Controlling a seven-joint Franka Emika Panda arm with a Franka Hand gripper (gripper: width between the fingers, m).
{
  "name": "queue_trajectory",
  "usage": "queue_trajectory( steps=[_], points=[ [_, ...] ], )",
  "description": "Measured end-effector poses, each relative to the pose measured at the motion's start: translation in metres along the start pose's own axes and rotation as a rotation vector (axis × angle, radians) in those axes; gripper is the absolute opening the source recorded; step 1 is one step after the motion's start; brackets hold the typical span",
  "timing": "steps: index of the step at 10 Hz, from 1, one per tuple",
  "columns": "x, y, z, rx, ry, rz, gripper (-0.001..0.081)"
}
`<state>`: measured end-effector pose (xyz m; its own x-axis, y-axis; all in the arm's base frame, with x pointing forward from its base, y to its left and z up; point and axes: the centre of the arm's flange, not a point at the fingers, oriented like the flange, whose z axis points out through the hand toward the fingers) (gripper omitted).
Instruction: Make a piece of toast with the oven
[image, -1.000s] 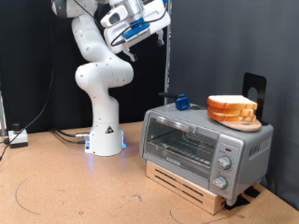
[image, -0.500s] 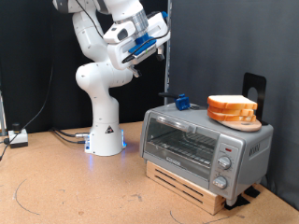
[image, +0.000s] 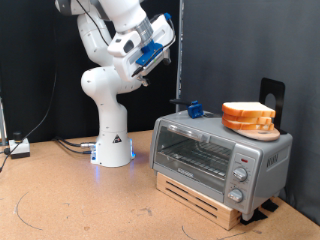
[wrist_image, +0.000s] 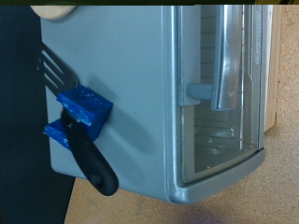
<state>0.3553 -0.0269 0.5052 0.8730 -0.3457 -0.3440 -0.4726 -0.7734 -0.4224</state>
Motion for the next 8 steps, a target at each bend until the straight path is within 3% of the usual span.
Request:
queue_trajectory(
  steps=[4,5,7,8],
  points=[
    [0.001,0.012,0.019,0.006,0.031,0.014,0.0807],
    [0.0,0.009,0.017,0.053,0.015,-0.022,0.0807],
    [-0.009,0.006,0.009,0.177,-0.086,-0.165,0.0807],
    [-0.012,0.007,0.011,0.188,-0.093,-0.191,0.0807]
  ],
)
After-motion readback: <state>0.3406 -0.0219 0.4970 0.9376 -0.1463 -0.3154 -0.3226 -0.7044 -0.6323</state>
